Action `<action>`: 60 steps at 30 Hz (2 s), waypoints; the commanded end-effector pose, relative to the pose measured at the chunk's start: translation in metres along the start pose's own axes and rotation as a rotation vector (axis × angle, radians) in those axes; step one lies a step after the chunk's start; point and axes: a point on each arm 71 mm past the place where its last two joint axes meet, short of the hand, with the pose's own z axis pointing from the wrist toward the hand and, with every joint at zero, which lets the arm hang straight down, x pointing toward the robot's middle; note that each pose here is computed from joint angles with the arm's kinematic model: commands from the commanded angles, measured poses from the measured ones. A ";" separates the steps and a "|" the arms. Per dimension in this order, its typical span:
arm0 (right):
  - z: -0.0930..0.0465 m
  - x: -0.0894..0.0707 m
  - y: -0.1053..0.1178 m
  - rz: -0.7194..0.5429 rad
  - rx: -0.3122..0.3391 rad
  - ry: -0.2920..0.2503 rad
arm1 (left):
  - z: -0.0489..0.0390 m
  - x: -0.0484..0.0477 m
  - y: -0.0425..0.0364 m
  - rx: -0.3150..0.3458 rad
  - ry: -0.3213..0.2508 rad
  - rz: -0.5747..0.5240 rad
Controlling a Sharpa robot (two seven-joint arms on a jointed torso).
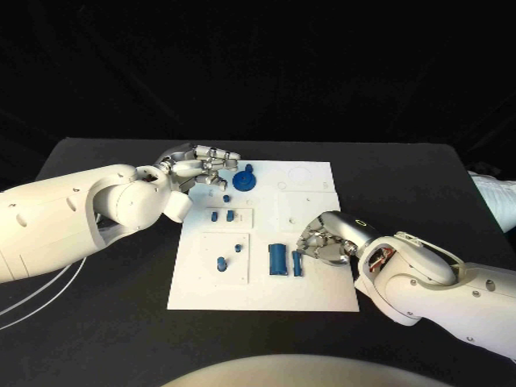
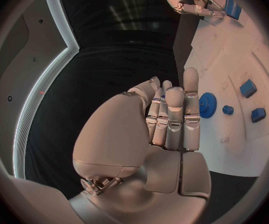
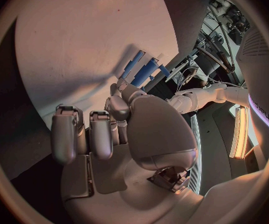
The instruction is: Assemble the parts on the task board
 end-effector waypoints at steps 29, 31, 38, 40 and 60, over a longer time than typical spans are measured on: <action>0.046 -0.083 -0.073 0.844 -0.016 -0.211 | 0.0118 -0.0084 0.0235 0.086 -0.106 -0.125; 0.053 -0.086 -0.080 0.894 -0.011 -0.234 | 0.0138 -0.0135 0.0252 0.105 -0.139 -0.141; 0.074 -0.090 -0.091 0.975 -0.027 -0.274 | 0.0202 -0.0257 0.0267 0.179 -0.256 -0.159; 0.076 -0.090 -0.092 0.983 -0.036 -0.273 | 0.0216 -0.0270 0.0273 0.186 -0.273 -0.157; 0.066 -0.074 -0.055 1.030 0.019 -0.421 | 0.0117 0.0050 0.0392 0.179 -0.351 -0.062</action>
